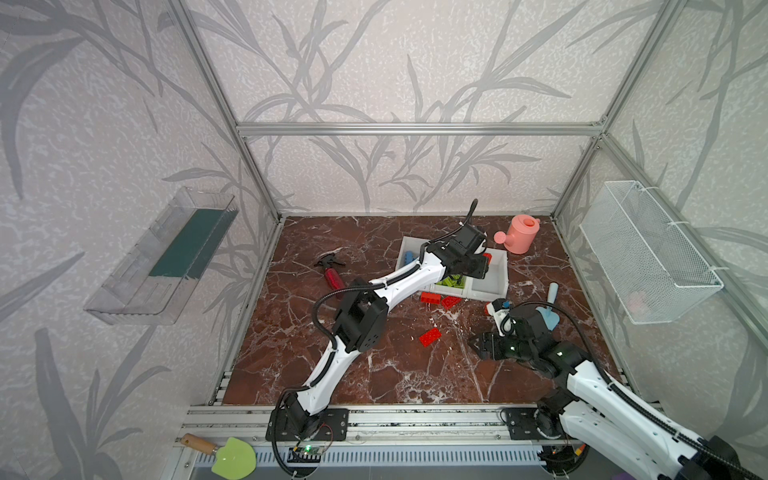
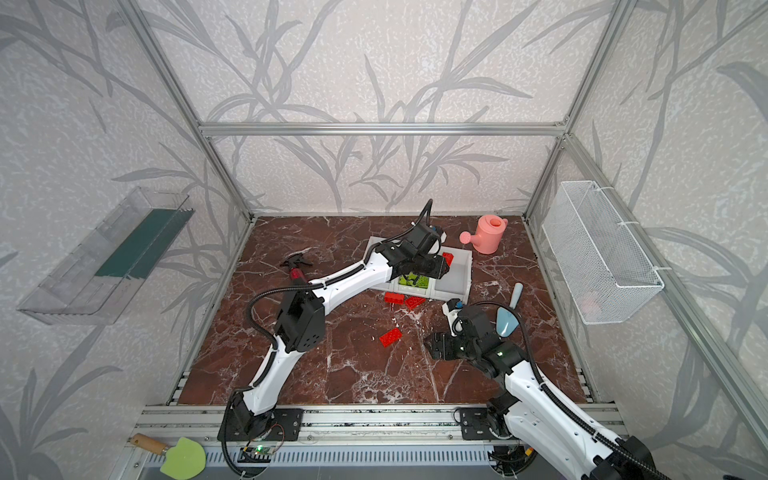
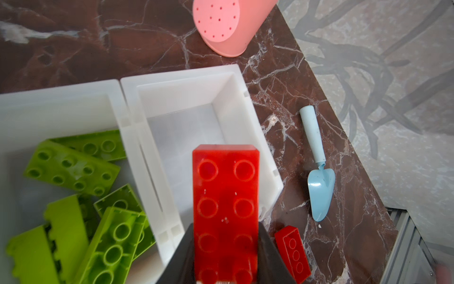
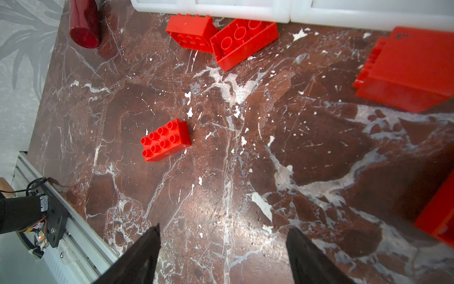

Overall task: Sort the legos into containers by color
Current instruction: 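Carry the red brick into the compartment farthest from the spray bottle, left gripper, then withdraw the left gripper and grasp a red brick with the right gripper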

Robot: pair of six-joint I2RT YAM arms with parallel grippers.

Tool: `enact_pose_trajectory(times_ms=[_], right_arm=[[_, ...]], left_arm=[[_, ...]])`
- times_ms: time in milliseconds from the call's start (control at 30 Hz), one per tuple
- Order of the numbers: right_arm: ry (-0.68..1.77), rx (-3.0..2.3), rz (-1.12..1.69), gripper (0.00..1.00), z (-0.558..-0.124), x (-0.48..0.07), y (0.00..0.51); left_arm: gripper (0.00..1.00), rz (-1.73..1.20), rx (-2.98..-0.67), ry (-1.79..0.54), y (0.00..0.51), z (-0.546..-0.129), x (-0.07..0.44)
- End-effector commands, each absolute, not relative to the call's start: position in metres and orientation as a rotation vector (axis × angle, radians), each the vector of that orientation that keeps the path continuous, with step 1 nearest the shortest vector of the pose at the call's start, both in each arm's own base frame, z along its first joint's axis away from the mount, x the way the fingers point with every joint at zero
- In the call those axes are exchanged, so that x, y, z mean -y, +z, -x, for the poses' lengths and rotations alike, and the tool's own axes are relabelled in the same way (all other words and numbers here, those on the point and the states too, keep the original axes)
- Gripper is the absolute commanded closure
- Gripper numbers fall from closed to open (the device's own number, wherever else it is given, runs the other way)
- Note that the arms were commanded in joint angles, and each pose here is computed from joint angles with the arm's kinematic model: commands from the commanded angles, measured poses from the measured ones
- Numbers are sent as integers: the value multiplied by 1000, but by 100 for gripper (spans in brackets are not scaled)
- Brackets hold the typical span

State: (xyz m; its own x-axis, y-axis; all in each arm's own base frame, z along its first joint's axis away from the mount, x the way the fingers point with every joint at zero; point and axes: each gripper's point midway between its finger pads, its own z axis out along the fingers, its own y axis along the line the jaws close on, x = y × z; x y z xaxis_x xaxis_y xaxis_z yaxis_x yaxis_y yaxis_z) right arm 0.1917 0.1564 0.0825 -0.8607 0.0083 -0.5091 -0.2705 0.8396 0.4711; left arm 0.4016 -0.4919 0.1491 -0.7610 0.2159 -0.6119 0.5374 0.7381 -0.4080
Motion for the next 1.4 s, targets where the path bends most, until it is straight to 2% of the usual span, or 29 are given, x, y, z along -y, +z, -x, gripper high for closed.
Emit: enact_pose_trajectory(times_ms=[0, 367, 633, 767, 867, 967, 1100, 1367], right_arm=[[739, -2500, 199, 19, -194, -157, 83], [725, -2517, 190, 19, -189, -154, 77], [688, -2533, 205, 19, -186, -154, 78], [648, -2533, 238, 18, -184, -157, 84], [606, -2524, 295, 14, -183, -160, 89], [591, -2528, 364, 5, -181, -167, 93], [540, -2529, 478, 0, -181, -182, 97], [470, -2513, 678, 1, -193, -234, 107]], left_arm=[[74, -636, -2400, -829, 149, -398, 505], [70, -638, -2418, -835, 134, -406, 516], [42, -578, -2407, -763, 145, -417, 504], [36, -532, -2375, -746, 164, -421, 495], [33, -492, -2327, -744, 189, -420, 484], [32, -448, -2278, -711, 212, -415, 464], [30, -363, -2218, -648, 237, -405, 421], [22, -141, -2146, -478, 263, -366, 316]])
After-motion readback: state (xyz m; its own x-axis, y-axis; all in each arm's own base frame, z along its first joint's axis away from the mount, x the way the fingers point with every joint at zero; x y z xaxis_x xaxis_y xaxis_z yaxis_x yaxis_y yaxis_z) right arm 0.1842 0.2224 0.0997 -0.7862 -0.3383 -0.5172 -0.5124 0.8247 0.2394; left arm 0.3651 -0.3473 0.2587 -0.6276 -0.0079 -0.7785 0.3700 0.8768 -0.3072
